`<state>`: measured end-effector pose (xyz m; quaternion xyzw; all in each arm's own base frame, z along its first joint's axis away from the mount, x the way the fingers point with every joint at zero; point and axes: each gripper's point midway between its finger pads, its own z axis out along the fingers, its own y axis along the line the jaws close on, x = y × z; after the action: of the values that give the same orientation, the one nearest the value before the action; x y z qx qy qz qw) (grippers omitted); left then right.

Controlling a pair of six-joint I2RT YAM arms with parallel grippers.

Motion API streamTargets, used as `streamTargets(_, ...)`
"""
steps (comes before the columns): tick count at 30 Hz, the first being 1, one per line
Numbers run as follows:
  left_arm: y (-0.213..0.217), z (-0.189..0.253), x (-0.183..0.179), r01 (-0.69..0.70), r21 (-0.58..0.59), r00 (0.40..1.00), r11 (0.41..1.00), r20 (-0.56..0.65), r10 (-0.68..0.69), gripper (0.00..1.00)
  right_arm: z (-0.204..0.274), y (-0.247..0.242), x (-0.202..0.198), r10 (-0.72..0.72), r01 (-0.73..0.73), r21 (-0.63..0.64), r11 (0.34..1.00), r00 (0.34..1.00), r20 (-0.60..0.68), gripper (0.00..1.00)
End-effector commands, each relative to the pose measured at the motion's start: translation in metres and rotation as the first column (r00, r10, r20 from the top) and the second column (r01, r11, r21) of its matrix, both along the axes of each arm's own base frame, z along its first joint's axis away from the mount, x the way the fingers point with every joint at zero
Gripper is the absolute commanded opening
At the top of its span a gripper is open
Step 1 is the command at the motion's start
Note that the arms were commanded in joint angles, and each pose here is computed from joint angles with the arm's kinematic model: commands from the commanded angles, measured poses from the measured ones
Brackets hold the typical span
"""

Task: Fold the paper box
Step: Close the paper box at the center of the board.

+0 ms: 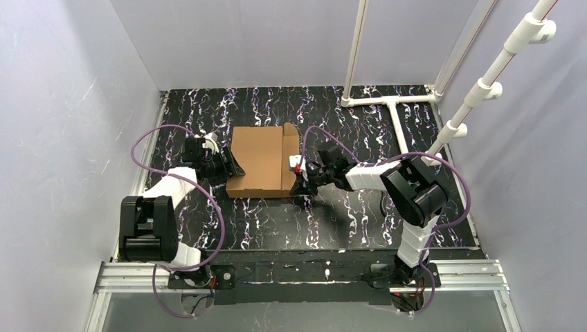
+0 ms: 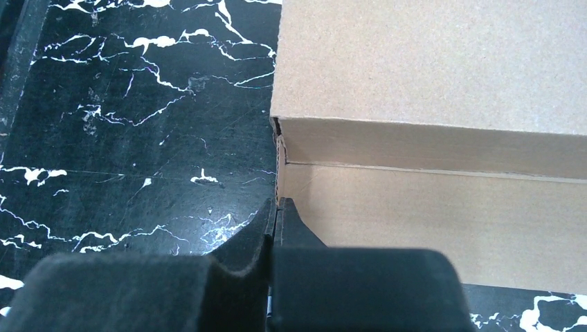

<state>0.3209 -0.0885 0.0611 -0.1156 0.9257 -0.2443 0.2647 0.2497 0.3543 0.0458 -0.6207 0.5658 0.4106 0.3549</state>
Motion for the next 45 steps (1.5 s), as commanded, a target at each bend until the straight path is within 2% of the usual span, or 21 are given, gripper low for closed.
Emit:
streamTargets(1,-0.005,-0.003,-0.008,0.018,-0.013,0.999,1.000,-0.050,-0.018,0.64,-0.015,-0.005,-0.007,0.007,-0.006,-0.085,0.996,1.000,0.014,0.01)
streamTargets(21,-0.012,-0.002,-0.011,0.038,-0.059,0.997,0.998,-0.067,-0.042,0.60,-0.010,0.003,-0.008,0.038,-0.036,-0.170,0.985,0.999,0.011,0.01)
streamTargets(29,-0.017,-0.001,-0.015,0.045,-0.089,0.996,0.995,-0.078,-0.052,0.59,-0.005,0.011,-0.010,0.052,-0.047,-0.283,0.958,0.999,0.010,0.01)
streamTargets(35,-0.021,-0.001,-0.018,0.051,-0.116,0.994,0.992,-0.087,-0.061,0.56,-0.008,0.020,-0.017,0.058,-0.055,-0.410,0.910,0.998,-0.005,0.01)
streamTargets(41,-0.023,0.000,-0.020,0.051,-0.131,0.994,0.990,-0.090,-0.063,0.56,-0.005,0.029,-0.017,0.010,-0.035,-0.468,0.883,0.998,-0.055,0.01)
streamTargets(42,-0.022,0.001,-0.020,0.044,-0.123,0.994,0.991,-0.089,-0.056,0.56,-0.005,0.027,-0.018,0.006,-0.035,-0.480,0.877,0.998,-0.064,0.08)
streamTargets(43,-0.020,0.000,-0.019,0.039,-0.111,0.995,0.993,-0.088,-0.049,0.57,-0.003,0.023,-0.019,-0.002,-0.032,-0.493,0.869,0.998,-0.069,0.20)
streamTargets(45,-0.017,0.001,-0.018,0.032,-0.100,0.996,0.994,-0.085,-0.040,0.57,0.007,0.017,-0.013,-0.026,-0.007,-0.486,0.874,0.998,-0.062,0.33)
